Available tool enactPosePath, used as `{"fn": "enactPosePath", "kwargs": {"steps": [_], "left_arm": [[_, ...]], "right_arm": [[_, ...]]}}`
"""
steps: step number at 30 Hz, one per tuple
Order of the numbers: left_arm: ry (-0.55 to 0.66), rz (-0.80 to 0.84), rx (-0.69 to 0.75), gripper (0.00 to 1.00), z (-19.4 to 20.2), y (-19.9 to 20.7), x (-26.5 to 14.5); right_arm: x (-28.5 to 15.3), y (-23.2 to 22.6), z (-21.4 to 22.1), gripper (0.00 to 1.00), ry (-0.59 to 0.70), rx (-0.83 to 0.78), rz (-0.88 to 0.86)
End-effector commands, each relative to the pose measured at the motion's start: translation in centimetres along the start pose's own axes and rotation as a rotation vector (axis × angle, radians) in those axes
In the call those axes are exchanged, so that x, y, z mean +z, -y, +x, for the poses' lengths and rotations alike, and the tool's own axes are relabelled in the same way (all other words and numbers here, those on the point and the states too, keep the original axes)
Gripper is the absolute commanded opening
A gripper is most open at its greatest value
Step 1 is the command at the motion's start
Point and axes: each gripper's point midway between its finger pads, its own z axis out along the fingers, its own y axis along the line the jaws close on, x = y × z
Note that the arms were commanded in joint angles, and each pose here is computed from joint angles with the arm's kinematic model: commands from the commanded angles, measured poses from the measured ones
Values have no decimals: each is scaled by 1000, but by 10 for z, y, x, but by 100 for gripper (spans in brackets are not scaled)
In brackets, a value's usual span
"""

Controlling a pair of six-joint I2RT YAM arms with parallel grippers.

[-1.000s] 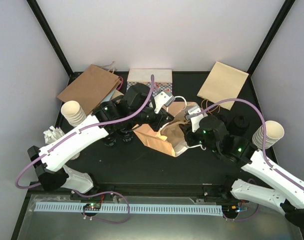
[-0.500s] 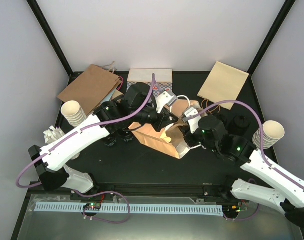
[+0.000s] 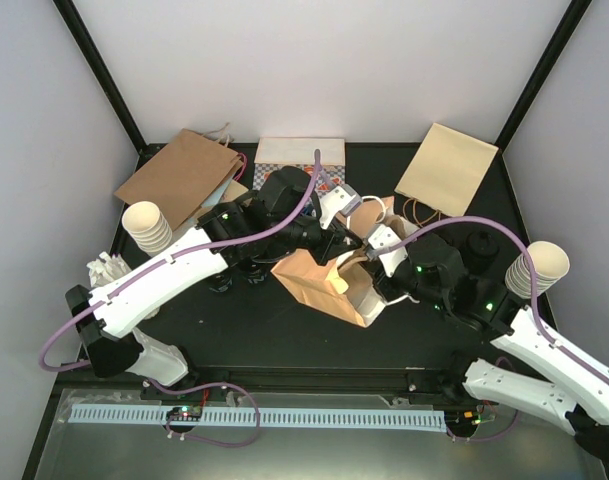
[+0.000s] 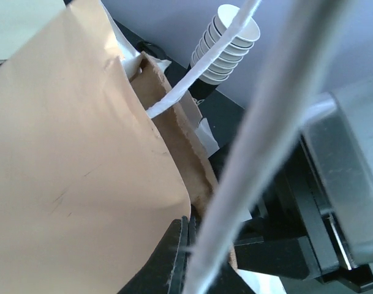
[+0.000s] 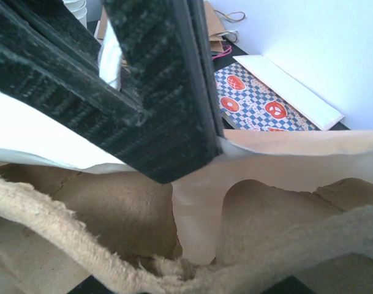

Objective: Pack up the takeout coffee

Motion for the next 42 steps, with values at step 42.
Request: {"fn": "enactPosePath", "kwargs": {"steps": [42], "left_arm": [[202,5,53,2,-31,18,-21]], "right_arm": [[23,-13,72,26,-77,275,2]]}}
